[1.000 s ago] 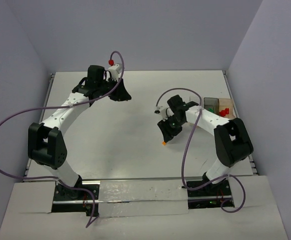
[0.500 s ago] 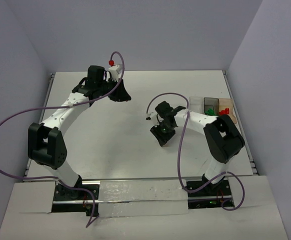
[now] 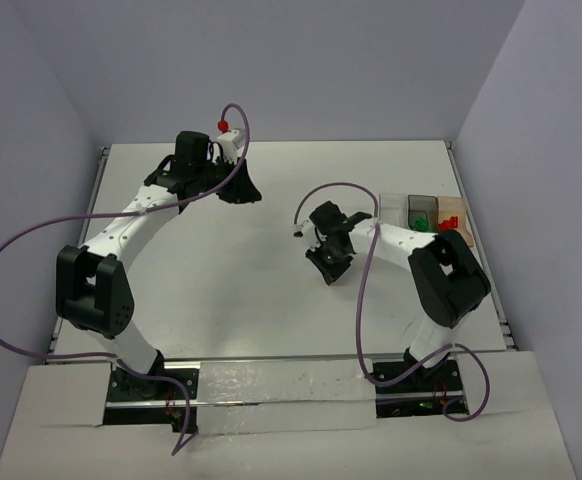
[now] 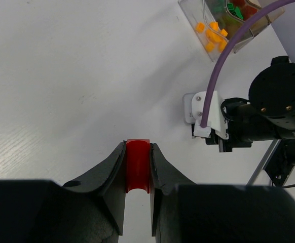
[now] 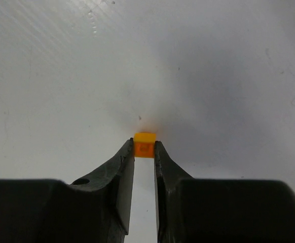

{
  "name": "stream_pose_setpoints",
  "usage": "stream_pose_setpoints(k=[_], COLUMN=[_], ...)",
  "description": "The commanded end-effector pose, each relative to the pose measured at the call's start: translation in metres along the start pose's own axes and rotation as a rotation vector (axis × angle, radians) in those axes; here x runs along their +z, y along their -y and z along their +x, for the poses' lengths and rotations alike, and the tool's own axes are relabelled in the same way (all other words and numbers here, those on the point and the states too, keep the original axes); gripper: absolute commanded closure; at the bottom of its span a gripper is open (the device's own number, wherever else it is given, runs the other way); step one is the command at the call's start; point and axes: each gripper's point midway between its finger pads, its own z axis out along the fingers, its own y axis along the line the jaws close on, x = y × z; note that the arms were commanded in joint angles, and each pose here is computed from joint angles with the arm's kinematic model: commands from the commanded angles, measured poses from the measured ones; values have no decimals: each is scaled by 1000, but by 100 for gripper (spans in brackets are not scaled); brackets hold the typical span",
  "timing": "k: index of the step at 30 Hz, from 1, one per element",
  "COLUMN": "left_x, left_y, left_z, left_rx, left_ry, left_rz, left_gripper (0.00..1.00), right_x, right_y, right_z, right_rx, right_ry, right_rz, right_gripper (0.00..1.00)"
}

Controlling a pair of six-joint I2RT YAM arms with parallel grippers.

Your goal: Sort the legos into containers by color

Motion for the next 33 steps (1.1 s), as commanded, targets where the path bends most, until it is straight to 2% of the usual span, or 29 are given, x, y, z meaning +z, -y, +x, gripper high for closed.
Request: stream_pose_setpoints(k=[1, 4, 9, 12, 21, 26, 33], left_x=[-4, -4, -1, 3, 7, 9, 13], left_y=[3, 2, 6, 7, 15, 18, 22], left_z=[-14, -16, -18, -19, -22, -20, -16], left_rx=[37, 40, 49, 55, 46, 33, -13], left_ry=[24, 28, 40, 41, 40, 36, 13], left_rz=[-9, -11, 6, 9, 31, 40, 69], left_gripper=[100, 100, 100, 100, 100, 100, 100], right_x=[-56, -109, -154, -163, -139, -126, -118], right_y=[27, 73, 149, 191, 226, 228, 226], right_z=[-36, -63, -57, -43, -27, -26, -23], right_rx=[53, 143, 239, 304, 419, 431, 450], right_ry=[165, 296, 358, 340, 245, 222, 196], right_rz=[6, 25, 188, 272, 297, 277, 257], right_gripper=[99, 100, 100, 100, 98, 86, 50])
